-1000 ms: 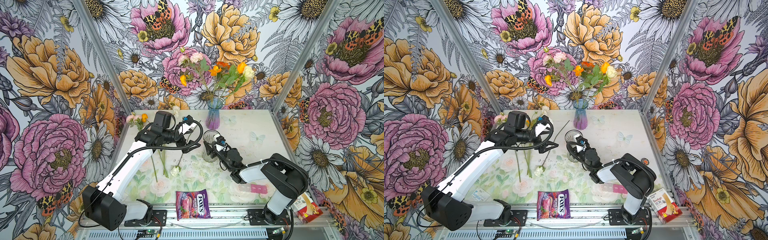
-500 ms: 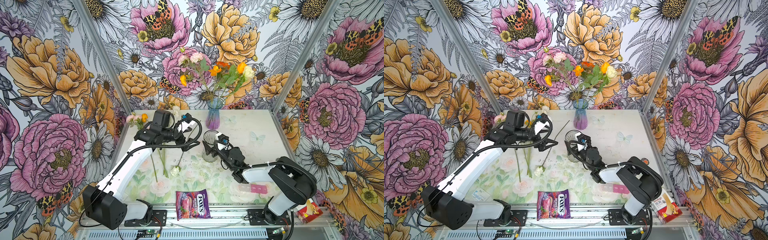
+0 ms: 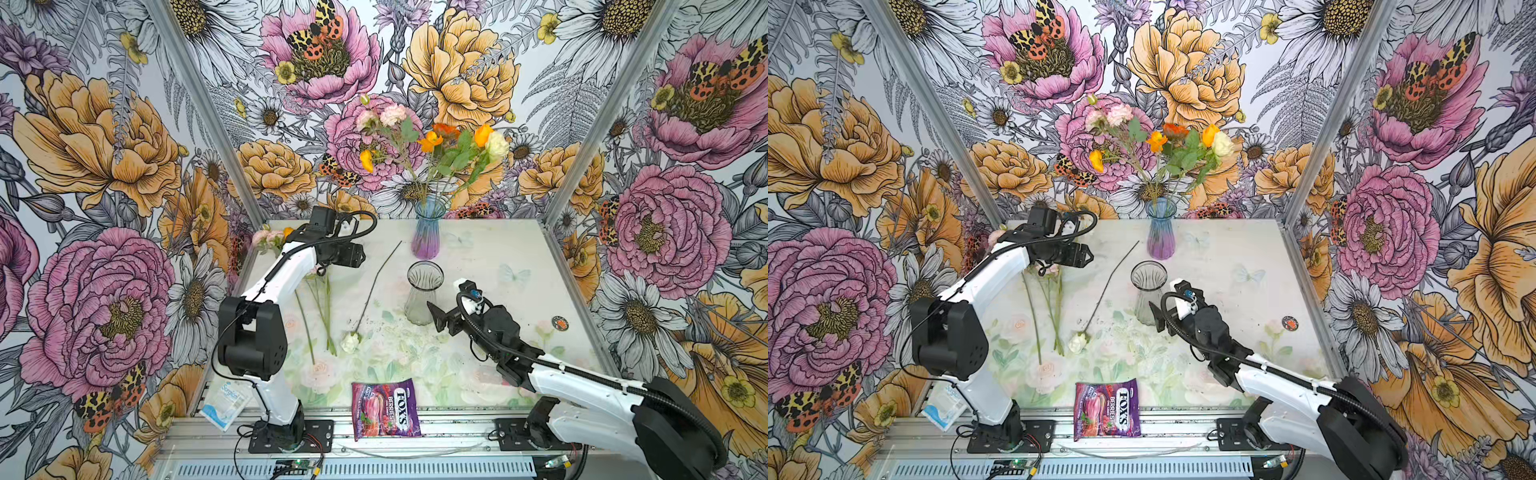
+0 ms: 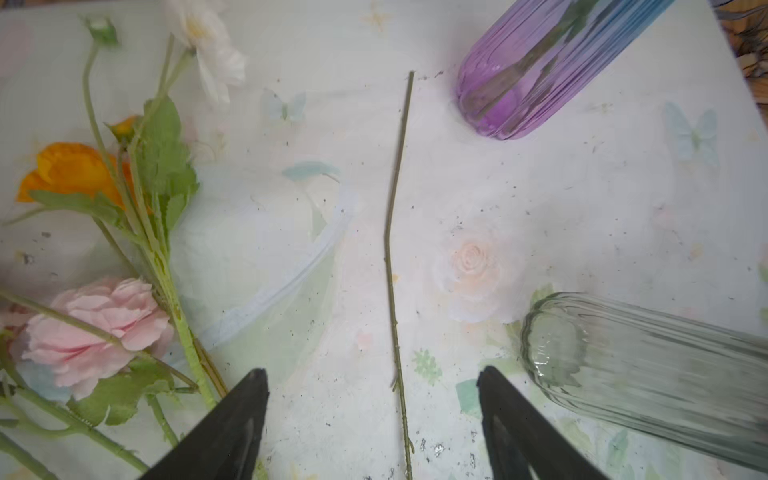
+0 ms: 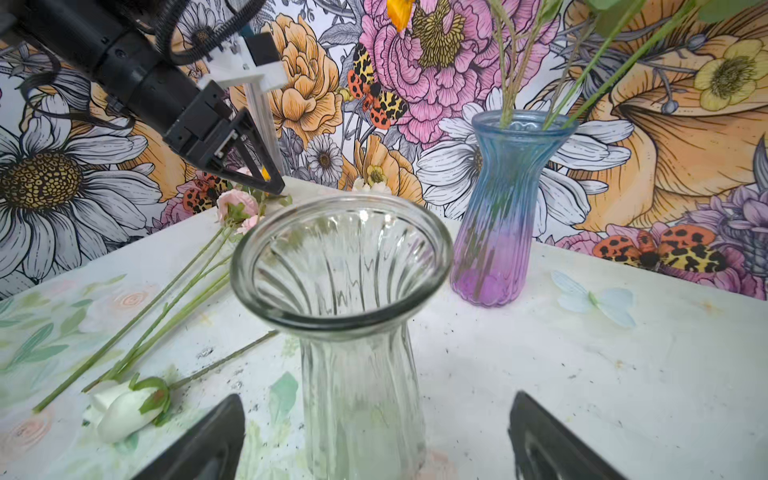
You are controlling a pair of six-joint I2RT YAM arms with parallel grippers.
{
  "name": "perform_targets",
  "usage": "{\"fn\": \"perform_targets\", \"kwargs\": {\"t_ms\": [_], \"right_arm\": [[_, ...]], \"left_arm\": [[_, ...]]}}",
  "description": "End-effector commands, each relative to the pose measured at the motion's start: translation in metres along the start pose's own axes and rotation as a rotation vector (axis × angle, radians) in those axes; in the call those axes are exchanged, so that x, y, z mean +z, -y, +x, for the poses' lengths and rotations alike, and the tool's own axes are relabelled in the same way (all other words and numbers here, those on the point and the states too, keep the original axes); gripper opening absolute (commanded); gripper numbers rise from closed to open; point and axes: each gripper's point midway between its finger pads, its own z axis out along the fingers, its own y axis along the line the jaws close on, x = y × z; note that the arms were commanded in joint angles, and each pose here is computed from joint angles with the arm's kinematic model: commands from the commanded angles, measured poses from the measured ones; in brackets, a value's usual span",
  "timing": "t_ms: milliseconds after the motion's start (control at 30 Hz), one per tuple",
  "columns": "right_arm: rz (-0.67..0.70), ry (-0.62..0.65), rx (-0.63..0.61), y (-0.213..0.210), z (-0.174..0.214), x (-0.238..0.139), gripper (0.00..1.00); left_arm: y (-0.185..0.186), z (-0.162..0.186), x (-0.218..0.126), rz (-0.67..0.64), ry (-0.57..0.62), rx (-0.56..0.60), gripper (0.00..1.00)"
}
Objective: Arrange the flowers into the vase
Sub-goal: 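Release and withdraw the right gripper while the left lowers to the rosebud stem, then close the left gripper around the white rosebud stem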
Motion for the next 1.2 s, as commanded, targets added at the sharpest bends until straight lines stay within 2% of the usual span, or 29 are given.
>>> {"fn": "perform_targets", "kwargs": {"t_ms": [0,133,300,433,667,767,1167], "right_arm": [[-0.021,-0.093,-0.002,-0.002,0.01,-0.009,0.99],[-0.066,-0.135,0.043,-0.009,0.012,-0.026,0.99],[-0.152,-0.229,0.098,-0.027,0.028,-0.052,0.99],[-0.192,-0.232,0.146,-0.038,0.039,-0.066,0.99],[-0.214,-0.241,0.126,-0.043,0.047,-0.07,0.99],[-0.22,-0.245,0.122,-0.044,0.048,-0.069,0.99],[-0.241,-0.213,0.128,-0.048,0.038,-0.068,1.0]], "left_arm": [[-0.002,0.036,0.029,-0.12,-0.184,0.005,0.65],[0.014,0.067,0.062,-0.163,-0.315,0.054,0.49],[0.032,0.084,0.068,-0.12,-0.359,0.003,0.28],[0.036,0.093,0.056,-0.188,-0.351,0.021,0.27],[0.03,0.126,0.064,-0.181,-0.421,0.012,0.25],[0.034,0.127,0.065,-0.172,-0.422,0.015,0.22],[0.034,0.142,0.072,-0.207,-0.458,0.025,0.24]]}}
